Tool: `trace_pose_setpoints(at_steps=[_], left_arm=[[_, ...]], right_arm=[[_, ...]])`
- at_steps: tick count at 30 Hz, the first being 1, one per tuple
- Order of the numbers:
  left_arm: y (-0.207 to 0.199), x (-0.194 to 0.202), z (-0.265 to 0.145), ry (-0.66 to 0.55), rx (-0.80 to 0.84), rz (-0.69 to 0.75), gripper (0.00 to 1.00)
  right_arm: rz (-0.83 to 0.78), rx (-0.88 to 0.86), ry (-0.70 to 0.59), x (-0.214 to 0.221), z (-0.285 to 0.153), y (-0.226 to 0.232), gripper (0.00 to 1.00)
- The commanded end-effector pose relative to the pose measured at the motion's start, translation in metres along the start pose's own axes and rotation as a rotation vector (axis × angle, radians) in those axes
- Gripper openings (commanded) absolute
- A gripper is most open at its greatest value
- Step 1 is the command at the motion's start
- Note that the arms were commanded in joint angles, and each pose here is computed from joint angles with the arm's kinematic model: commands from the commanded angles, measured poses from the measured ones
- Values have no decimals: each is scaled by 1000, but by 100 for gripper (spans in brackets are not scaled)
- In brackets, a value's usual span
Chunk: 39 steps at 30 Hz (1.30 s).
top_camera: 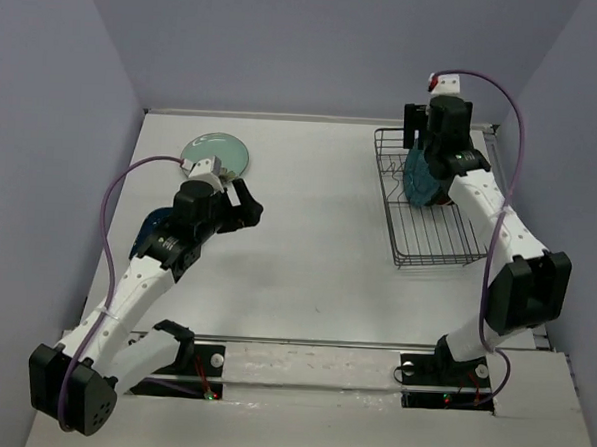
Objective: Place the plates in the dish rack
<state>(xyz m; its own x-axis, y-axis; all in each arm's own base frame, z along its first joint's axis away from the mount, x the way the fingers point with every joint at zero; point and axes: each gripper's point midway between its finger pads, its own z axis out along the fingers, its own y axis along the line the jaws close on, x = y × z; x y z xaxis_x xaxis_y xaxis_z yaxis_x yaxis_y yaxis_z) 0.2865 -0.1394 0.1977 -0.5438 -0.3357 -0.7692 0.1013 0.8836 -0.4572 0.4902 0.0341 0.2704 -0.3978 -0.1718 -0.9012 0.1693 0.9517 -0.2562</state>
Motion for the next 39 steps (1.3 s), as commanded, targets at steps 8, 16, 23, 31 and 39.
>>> trace_pose_setpoints(at_steps=[8,16,23,31,39], left_arm=[[35,-87,54,-156,-113,-295,99],[116,-128,115,-176,-271,-364,89],[208,-131,151,-88,-429,-433,80],[259,-119,177,4,-477,-474,78],[267,-109,211,55,-416,-516,72]], right_arm=[[337,-435,-249,-80,-128,38,94],[432,-728,-263,-41,-206,73,95],[444,-807,-242,-3,-236,83,95],[424,-818,-201,15,-232,90,95],[426,-857,-186,12,-232,101,95]])
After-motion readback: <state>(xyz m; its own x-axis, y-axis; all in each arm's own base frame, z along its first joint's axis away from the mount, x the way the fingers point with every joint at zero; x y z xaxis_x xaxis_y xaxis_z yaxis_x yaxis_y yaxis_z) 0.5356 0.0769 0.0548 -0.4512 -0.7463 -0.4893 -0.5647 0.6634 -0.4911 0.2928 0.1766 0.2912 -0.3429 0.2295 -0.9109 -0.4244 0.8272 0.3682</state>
